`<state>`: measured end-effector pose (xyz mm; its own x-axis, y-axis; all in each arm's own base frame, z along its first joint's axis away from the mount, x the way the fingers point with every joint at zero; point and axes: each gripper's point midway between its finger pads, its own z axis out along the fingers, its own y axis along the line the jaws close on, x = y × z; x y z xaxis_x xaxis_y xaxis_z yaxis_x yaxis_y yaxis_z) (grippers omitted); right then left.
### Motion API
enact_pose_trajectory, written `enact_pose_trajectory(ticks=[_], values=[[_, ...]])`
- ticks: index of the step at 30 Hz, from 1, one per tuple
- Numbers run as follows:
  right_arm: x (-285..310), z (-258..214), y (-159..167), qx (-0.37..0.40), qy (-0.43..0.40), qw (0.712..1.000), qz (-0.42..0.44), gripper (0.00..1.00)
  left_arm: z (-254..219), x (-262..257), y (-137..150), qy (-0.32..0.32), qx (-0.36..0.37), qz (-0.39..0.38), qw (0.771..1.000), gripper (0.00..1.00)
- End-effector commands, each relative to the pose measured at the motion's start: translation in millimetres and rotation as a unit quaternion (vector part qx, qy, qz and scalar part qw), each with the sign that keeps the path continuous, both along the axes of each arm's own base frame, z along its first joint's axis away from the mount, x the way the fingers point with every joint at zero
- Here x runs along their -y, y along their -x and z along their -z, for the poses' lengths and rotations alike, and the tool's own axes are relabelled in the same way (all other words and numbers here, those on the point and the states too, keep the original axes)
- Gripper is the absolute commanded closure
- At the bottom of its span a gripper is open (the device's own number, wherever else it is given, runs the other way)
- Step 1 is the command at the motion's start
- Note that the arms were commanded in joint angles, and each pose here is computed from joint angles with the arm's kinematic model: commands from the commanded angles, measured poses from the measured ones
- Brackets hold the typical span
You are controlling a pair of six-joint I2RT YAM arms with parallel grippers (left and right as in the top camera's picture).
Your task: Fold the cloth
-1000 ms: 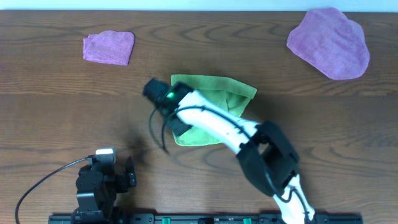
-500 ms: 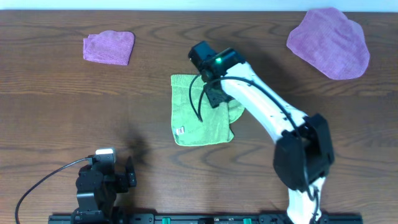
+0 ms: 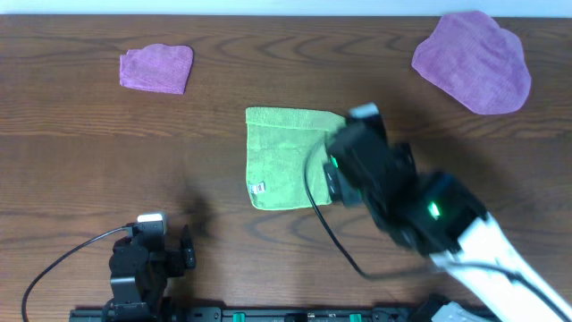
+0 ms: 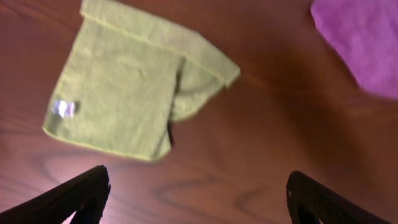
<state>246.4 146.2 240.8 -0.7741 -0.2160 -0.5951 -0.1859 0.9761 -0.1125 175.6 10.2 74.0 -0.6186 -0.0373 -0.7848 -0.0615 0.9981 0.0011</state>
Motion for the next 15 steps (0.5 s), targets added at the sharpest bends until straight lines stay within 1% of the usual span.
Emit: enact_pose_trajectory(ticks=[1, 5, 8, 9, 11, 14, 15], values=[[11, 12, 28, 0.011, -0.035, 0.999, 0.027, 0.09, 21, -4, 7, -0.011, -0.034, -0.005, 0.999, 0.05], [11, 28, 56, 0.023, -0.080, 0.996, 0.010, 0.08, 20, -8, 7, -0.019, -0.031, -0.014, 0.999, 0.05], [11, 41, 62, 0.038, -0.102, 0.994, 0.009, 0.08, 12, -17, 2, -0.036, -0.013, -0.034, 0.999, 0.05], [9, 47, 61, 0.045, -0.108, 0.993, 0.008, 0.07, 11, -16, 0, -0.034, -0.009, -0.032, 0.999, 0.05], [4, 57, 52, 0.067, -0.119, 0.990, 0.015, 0.01, 10, -16, 0, -0.034, -0.008, -0.032, 0.999, 0.05], [-15, 64, 36, 0.105, -0.128, 0.986, -0.015, 0.01, 2, -13, -7, -0.028, 0.015, -0.025, 0.999, 0.05], [-21, 68, 30, 0.117, -0.124, 0.985, -0.024, 0.01, -5, -2, -14, -0.009, 0.035, 0.000, 0.999, 0.05]])
